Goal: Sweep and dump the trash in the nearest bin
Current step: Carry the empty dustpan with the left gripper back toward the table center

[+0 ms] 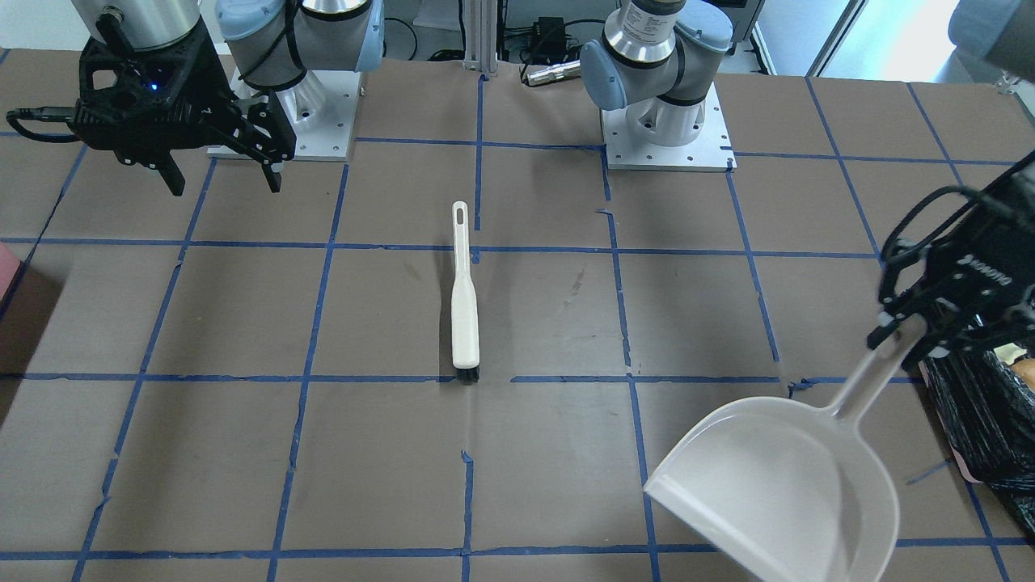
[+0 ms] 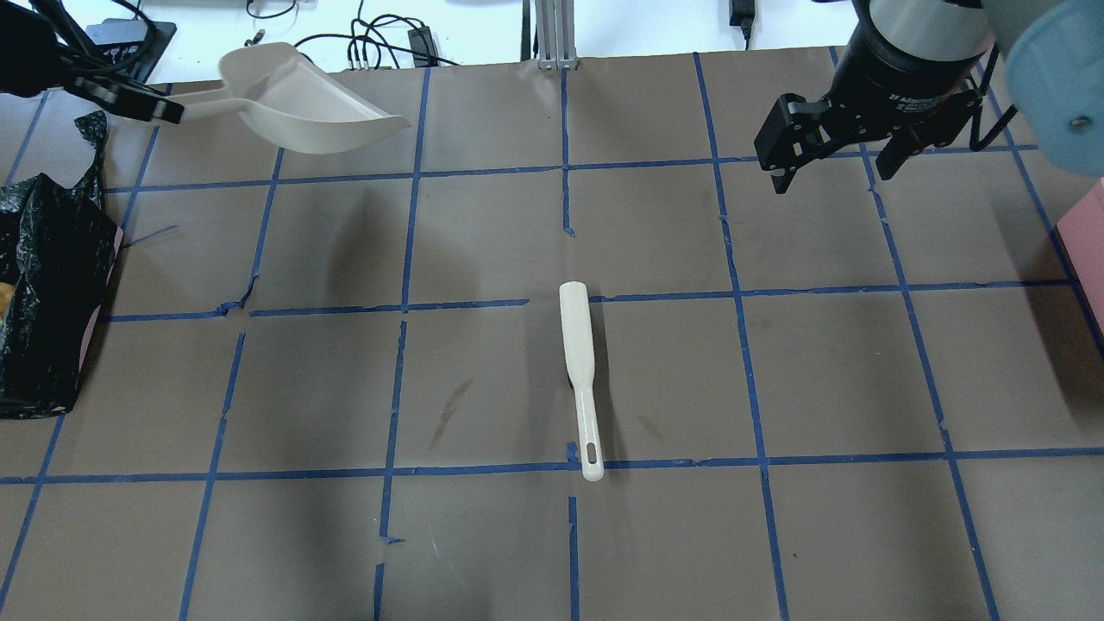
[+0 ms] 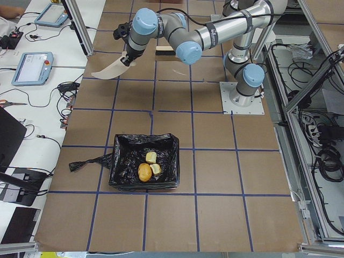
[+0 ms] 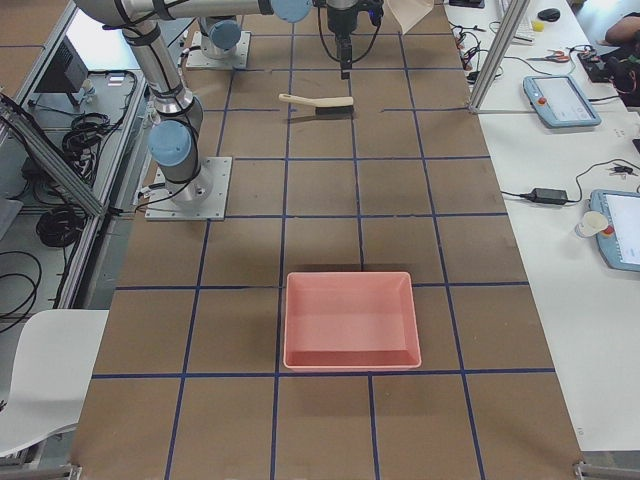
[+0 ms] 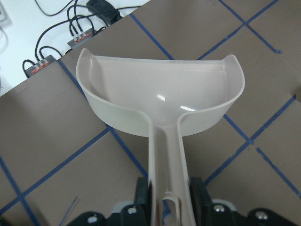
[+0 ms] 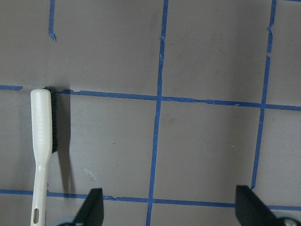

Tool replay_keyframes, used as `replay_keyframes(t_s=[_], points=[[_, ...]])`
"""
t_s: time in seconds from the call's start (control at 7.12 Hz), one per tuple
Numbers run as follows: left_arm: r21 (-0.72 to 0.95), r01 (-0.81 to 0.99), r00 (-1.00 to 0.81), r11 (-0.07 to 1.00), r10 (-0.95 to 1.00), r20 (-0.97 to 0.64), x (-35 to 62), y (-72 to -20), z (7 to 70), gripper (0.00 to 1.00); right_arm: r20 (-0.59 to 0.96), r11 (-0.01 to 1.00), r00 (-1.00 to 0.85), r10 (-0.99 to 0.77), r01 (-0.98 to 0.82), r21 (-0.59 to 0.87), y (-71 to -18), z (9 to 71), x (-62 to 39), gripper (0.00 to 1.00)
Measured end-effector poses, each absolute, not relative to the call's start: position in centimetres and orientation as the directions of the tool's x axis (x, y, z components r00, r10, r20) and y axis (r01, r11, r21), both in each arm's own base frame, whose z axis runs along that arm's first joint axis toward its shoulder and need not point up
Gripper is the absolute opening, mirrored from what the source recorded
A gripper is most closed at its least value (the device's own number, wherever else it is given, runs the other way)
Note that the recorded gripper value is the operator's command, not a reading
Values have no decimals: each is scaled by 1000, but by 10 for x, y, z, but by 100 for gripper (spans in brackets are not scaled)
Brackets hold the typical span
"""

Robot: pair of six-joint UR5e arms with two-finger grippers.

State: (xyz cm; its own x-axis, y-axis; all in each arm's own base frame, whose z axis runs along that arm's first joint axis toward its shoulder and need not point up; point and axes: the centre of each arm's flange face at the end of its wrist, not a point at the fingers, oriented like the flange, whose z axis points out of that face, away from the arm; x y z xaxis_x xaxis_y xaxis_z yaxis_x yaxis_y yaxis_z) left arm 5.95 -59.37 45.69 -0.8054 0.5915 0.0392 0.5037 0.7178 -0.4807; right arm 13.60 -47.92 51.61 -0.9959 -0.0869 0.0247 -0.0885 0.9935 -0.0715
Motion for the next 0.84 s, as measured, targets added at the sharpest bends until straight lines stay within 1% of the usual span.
replay_keyframes(t_s=[0.28,0.56,0.84], points=[[-495,459,-819,738,567,86,-33,-608,426,0,18,993,-996,-89,-90,-75,-479,517,137,100],[-506,394,-844,767,520,131,-104,-623,393,0,15,992,-995,-94,-95,-80,-479,518,137,100],[-502,340,-879,795,459,131,-166,-628,364,0,15,990,-994,-113,-114,-88,-477,521,140,100]])
